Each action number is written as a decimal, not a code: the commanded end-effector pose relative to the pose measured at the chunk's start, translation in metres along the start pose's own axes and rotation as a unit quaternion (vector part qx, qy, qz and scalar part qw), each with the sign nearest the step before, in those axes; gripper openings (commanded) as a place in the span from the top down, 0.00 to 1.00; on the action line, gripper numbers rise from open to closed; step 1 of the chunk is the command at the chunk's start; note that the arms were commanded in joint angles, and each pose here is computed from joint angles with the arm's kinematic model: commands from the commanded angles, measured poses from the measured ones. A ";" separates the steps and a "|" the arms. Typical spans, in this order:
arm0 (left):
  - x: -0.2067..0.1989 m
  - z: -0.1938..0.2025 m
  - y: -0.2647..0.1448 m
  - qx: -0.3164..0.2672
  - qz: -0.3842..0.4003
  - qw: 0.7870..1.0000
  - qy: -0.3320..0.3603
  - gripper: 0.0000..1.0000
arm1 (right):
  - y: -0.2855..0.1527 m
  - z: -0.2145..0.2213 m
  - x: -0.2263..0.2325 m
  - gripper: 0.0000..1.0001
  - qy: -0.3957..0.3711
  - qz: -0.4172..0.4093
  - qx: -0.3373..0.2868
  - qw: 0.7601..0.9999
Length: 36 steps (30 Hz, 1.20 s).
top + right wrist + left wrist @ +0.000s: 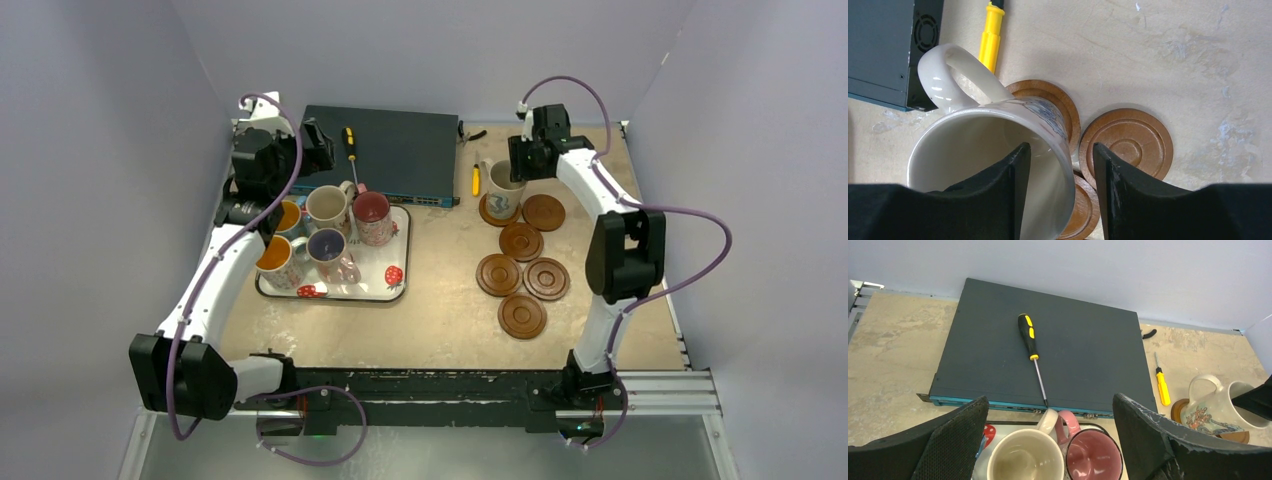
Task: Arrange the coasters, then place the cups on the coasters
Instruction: Place the cup on the coaster, then pick up the cup from the tray.
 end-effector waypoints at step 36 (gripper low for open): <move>-0.003 0.007 0.016 0.017 0.015 1.000 -0.016 0.14 | -0.105 -0.023 0.264 0.41 0.093 -0.138 -0.124 0.978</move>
Point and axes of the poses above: each gripper's point midway between its finger pads, its own y axis out along the fingers, its own x axis along the line the jaws close on, z = x × y, the point moved 3 cm from there along -y, back along the fingers, and after that the axes turned 3 degrees about -y, right-handed, at the moved point
